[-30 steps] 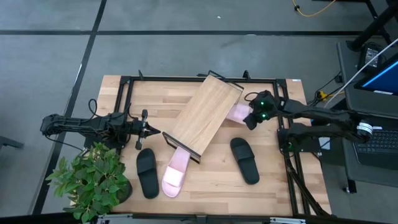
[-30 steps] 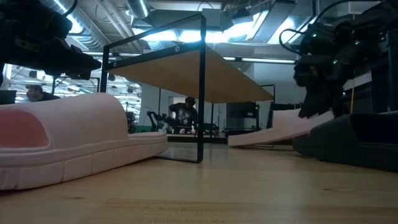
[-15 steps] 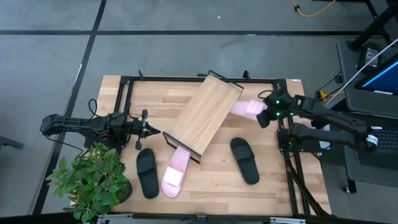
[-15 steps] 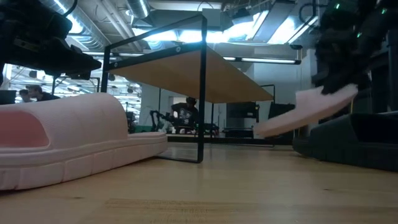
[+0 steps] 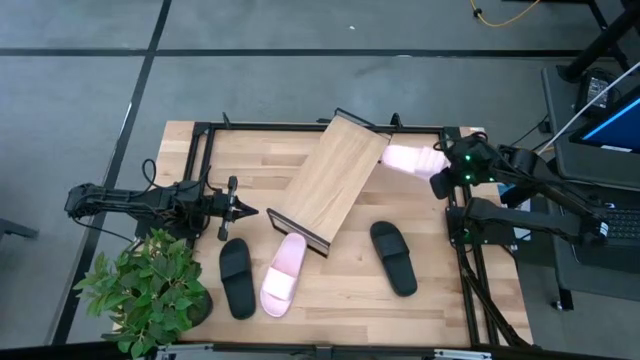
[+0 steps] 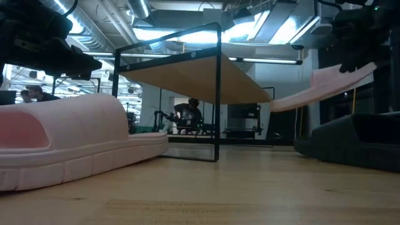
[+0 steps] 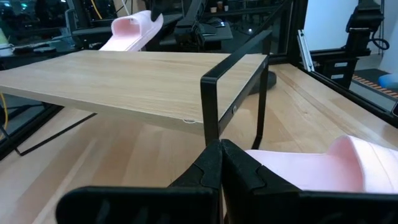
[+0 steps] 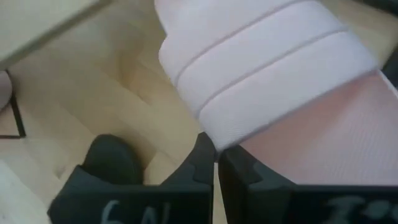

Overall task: Pick and place slides into the shelf
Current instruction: Put the right pink slide on the shelf

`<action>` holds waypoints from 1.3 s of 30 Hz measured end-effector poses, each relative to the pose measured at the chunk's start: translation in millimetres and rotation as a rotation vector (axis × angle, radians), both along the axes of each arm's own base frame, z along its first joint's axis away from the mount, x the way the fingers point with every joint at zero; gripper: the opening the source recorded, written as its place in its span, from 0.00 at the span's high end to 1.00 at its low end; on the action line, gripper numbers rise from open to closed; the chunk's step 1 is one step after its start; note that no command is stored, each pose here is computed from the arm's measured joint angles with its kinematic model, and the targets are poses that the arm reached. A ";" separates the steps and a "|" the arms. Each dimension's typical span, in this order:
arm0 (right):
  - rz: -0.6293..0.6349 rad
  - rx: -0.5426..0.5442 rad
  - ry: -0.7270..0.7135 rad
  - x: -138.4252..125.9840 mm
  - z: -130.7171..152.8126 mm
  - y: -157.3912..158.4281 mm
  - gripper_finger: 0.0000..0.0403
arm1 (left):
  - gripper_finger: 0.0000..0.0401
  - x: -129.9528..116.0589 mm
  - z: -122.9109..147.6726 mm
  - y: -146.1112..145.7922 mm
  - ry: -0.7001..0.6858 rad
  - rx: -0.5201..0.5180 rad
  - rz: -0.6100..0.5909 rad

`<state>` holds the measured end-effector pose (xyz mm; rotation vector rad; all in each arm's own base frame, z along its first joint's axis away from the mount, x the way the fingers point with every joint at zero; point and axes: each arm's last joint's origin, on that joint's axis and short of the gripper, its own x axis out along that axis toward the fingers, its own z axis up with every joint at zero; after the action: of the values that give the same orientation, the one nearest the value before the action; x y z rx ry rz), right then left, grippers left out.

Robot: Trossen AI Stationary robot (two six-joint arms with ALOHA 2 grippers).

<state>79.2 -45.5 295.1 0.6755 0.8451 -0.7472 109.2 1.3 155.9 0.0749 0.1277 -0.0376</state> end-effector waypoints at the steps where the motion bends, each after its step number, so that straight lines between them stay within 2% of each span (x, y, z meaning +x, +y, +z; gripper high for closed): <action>1: -0.005 0.015 0.010 -0.9 -0.9 0.6 0.98 | 1.00 0.0 0.0 0.0 0.000 0.000 0.000; 5: -0.028 0.050 0.040 -4.1 -3.1 2.5 0.98 | 1.00 0.0 0.0 0.0 0.000 0.000 0.000; 9: -0.050 0.023 0.050 -4.5 -2.8 1.5 0.98 | 1.00 0.0 0.0 0.0 0.000 0.000 0.000; 18: -0.101 -0.210 0.066 -0.3 3.7 -7.5 0.98 | 1.00 0.0 0.0 0.0 0.000 0.000 0.000; 24: -0.050 -0.304 -0.014 8.2 11.4 -12.2 0.98 | 1.00 0.0 0.0 0.0 0.000 0.000 0.000; 31: 0.002 -0.475 -0.067 16.3 23.2 -18.2 0.98 | 1.00 0.0 0.0 0.0 0.000 0.000 0.000; 35: 0.035 -0.524 -0.111 20.0 28.5 -19.7 0.98 | 1.00 0.0 0.0 0.0 0.000 0.000 0.000; 39: 0.121 -0.523 -0.200 25.4 33.4 -19.4 0.98 | 1.00 0.0 0.0 0.0 0.000 0.000 0.000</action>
<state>104.6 -64.8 328.5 0.2232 0.4713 -0.7368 109.2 1.3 155.9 0.0753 0.1280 -0.0374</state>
